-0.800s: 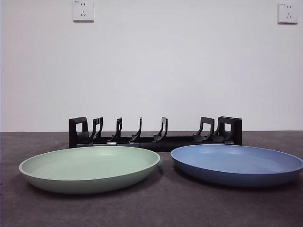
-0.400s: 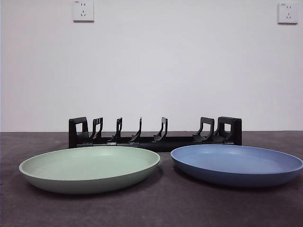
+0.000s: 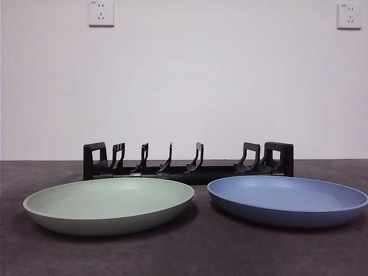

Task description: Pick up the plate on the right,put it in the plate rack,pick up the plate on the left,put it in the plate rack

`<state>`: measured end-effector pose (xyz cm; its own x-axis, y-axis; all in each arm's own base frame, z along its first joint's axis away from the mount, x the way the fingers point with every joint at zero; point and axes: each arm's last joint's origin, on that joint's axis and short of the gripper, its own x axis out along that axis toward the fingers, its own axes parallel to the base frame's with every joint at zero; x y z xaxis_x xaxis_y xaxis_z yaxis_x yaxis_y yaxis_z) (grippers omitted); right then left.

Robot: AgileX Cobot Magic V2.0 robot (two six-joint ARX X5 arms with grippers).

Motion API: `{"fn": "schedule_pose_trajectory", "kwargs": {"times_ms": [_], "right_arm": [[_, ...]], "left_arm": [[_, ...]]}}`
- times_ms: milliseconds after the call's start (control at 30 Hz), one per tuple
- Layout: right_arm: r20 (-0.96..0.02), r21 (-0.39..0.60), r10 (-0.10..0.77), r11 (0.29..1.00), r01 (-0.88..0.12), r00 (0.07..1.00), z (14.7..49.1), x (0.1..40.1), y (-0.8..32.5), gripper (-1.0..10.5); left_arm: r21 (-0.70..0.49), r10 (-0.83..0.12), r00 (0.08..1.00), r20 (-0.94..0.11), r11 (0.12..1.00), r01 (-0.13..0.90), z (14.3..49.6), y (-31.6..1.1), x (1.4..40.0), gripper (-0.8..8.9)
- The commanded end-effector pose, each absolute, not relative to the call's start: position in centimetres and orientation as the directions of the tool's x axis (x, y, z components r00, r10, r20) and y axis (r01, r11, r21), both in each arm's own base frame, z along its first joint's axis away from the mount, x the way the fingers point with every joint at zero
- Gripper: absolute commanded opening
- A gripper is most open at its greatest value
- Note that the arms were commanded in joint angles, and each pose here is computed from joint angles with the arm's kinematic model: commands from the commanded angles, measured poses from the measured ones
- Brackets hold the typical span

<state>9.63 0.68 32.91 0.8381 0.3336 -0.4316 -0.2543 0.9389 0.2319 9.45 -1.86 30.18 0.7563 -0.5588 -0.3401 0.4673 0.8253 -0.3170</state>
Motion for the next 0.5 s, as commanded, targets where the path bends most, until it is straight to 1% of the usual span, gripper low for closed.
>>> {"fn": "schedule_pose_trajectory", "kwargs": {"times_ms": [33, 200, 300, 367, 433, 467, 500], "right_arm": [[-0.501, 0.192, 0.339, 0.941, -0.28, 0.796, 33.9, 9.9, 0.7, -0.1], [-0.589, 0.186, 0.342, 0.939, -0.29, 0.732, 34.9, 10.3, 0.7, -0.1], [-0.596, 0.191, 0.348, 0.937, -0.293, 0.724, 35.2, 10.5, 0.7, -0.1], [-0.591, 0.211, 0.377, 0.925, -0.315, 0.713, 35.2, 10.4, 0.8, -0.1], [-0.59, 0.213, 0.38, 0.924, -0.316, 0.712, 35.2, 10.4, 0.8, 0.0], [-0.59, 0.214, 0.38, 0.924, -0.316, 0.712, 35.2, 10.4, 0.8, 0.1], [-0.59, 0.214, 0.38, 0.924, -0.316, 0.713, 35.2, 10.4, 0.8, 0.3]], "left_arm": [[-0.25, -0.579, 0.739, -0.345, 0.815, 0.522, 31.5, -2.0, 9.1, -0.07], [-0.229, -0.596, 0.713, -0.37, 0.802, 0.552, 33.0, -2.2, 8.8, -0.07], [-0.237, -0.607, 0.697, -0.381, 0.793, 0.561, 33.2, -2.4, 9.0, -0.07], [-0.242, -0.615, 0.686, -0.389, 0.787, 0.568, 33.1, -2.5, 9.1, -0.07], [-0.245, -0.62, 0.681, -0.389, 0.782, 0.573, 33.1, -2.5, 9.2, 0.02], [-0.246, -0.622, 0.68, -0.388, 0.781, 0.574, 33.3, -2.5, 9.2, 0.18], [-0.244, -0.623, 0.682, -0.384, 0.78, 0.576, 33.5, -2.5, 9.2, 1.17]]}}
